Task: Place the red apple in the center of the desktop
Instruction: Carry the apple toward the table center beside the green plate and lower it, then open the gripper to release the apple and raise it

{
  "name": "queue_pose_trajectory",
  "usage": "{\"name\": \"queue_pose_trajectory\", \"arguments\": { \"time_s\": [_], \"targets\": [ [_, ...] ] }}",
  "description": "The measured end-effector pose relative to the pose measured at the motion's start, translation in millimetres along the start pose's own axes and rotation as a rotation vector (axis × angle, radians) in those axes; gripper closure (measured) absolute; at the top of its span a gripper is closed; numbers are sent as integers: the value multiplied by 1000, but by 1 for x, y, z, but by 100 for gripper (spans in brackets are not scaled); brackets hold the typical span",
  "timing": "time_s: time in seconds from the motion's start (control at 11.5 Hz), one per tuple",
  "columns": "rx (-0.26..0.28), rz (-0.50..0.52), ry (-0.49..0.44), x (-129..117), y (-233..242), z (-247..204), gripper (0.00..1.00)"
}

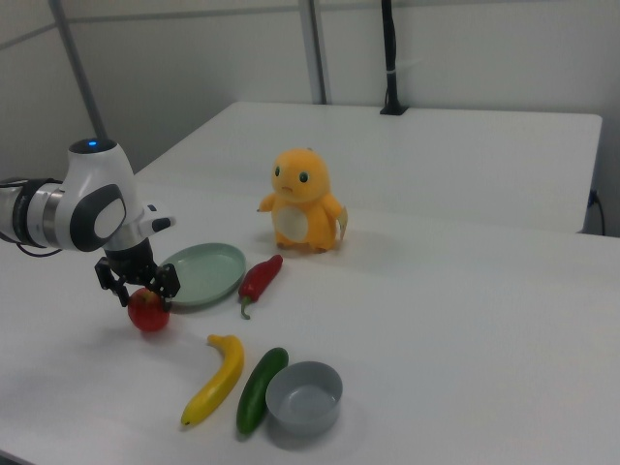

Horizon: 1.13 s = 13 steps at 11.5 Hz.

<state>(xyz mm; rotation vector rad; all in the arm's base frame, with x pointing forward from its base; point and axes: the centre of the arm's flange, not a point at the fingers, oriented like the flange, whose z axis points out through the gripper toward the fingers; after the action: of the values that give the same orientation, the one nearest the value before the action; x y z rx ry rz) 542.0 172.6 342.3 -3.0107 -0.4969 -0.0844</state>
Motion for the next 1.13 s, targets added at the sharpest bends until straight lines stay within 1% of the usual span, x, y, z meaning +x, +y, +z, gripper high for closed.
{"name": "queue_pose_trajectory", "arguments": {
  "time_s": [0.09, 0.44, 0.61, 0.78, 0.96, 1.13],
  "targets": [
    [0, 0, -1, 0, 0, 1, 1],
    [0, 5, 7, 2, 0, -3, 0],
    [-4, 23, 22, 4, -1, -17, 0],
    [-9, 36, -13, 8, -3, -56, 0],
    [-14, 47, -42, 11, -3, -112, 0],
    [-22, 76, -42, 10, 10, -172, 0]
  ]
}}
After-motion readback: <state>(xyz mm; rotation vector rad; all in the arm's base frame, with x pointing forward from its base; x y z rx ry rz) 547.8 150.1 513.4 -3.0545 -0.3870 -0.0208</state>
